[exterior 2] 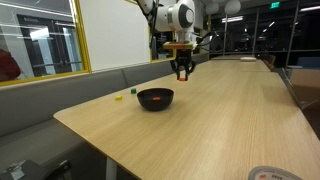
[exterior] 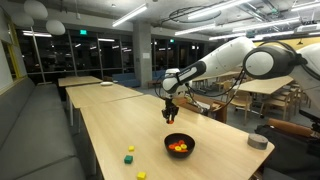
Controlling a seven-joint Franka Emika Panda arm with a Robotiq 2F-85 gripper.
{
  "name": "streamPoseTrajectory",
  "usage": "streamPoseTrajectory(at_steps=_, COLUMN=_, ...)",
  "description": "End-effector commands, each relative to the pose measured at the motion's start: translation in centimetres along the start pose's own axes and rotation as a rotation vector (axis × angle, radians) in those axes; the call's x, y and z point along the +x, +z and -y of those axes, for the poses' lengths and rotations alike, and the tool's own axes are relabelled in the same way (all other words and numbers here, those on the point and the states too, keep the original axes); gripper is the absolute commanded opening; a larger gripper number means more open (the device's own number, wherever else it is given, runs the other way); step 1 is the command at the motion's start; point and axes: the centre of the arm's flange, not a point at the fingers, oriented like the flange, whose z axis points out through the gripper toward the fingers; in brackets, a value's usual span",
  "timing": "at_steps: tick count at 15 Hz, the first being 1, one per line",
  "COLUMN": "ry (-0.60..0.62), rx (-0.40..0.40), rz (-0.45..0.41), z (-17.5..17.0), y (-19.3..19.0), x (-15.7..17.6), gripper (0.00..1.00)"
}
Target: Put the discs on the table in the bowl
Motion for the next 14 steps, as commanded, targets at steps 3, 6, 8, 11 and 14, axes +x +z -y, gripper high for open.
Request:
streamPoseTrajectory(at_steps=3, ry=-0.188, rx=0.181, rz=0.135, z=3.4, y=-2.0, x=-4.9, gripper=0.23)
streamPoseTrajectory(at_steps=6, ry=-0.294, rx=0.275, rz=0.227, z=5.2, y=-0.7, x=-6.1, gripper=0.23)
streamPoseTrajectory(at_steps=8, ry=-0.345, rx=0.325, rz=0.303, z=5.7, y=0.7, x=-7.0, gripper=0.23)
streamPoseTrajectory(at_steps=11, ry=-0.364, rx=0.350, rz=0.396, z=5.4, y=2.3, x=-8.4, gripper=0.23)
streamPoseTrajectory(at_steps=14, ry=-0.325, rx=0.320, rz=0.444, z=4.6, y=2.9, x=-9.5, gripper=0.73)
